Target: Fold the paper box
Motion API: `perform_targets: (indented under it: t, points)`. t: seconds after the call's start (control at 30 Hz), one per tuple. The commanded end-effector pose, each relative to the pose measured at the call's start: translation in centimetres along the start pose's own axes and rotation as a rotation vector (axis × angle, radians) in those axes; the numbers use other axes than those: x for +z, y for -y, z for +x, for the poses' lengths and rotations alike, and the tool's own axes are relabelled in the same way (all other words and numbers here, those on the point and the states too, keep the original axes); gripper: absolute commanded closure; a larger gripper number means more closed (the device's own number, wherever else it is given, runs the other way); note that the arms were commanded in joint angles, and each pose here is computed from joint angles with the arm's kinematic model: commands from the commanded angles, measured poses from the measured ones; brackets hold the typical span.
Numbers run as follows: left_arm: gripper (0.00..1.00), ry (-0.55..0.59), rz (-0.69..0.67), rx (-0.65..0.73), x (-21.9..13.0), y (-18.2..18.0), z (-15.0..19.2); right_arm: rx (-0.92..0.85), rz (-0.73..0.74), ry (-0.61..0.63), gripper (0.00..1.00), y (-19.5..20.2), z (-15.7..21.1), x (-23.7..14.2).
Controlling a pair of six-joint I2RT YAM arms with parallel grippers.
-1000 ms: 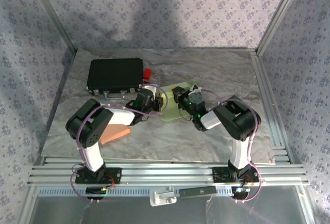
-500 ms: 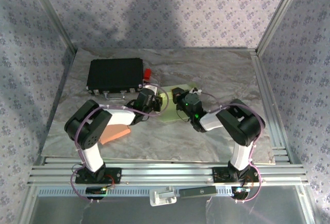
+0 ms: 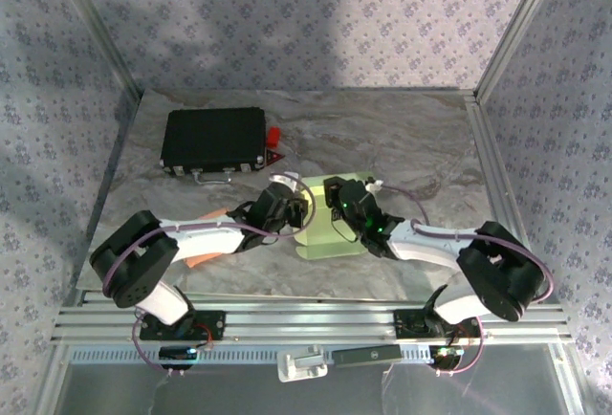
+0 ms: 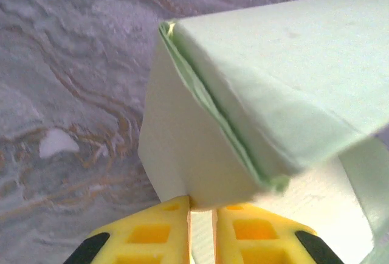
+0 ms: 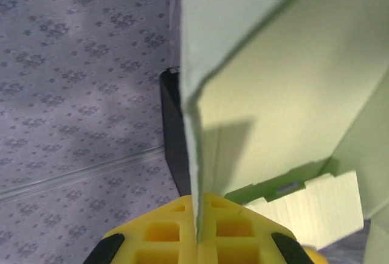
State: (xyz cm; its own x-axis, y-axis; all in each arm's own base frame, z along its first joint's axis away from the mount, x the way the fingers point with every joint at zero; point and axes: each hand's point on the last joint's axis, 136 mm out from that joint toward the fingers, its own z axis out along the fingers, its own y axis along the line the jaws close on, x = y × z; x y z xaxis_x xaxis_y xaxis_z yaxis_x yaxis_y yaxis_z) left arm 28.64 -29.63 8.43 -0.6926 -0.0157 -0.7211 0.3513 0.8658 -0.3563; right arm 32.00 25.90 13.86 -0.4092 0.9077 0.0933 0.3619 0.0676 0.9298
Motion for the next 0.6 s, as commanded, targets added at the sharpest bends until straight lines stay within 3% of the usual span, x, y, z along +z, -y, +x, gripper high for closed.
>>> perform_targets:
  t: [0.0, 0.1, 0.57]
  points:
    - [0.84, 0.046, -0.007, -0.056, -0.3, 0.0, -1.2, -0.049, 0.067, -0.029, 1.0, 3.7, 0.0, 0.4]
    - [0.82, 0.033, -0.021, -0.051, -0.2, -0.3, -0.8, -0.108, -0.015, -0.038, 1.0, 3.0, 0.2, 0.4]
    - [0.66, 0.017, -0.045, 0.005, 1.4, -1.5, -1.2, -0.1, 0.0, -0.034, 1.0, 4.2, 0.0, 1.5]
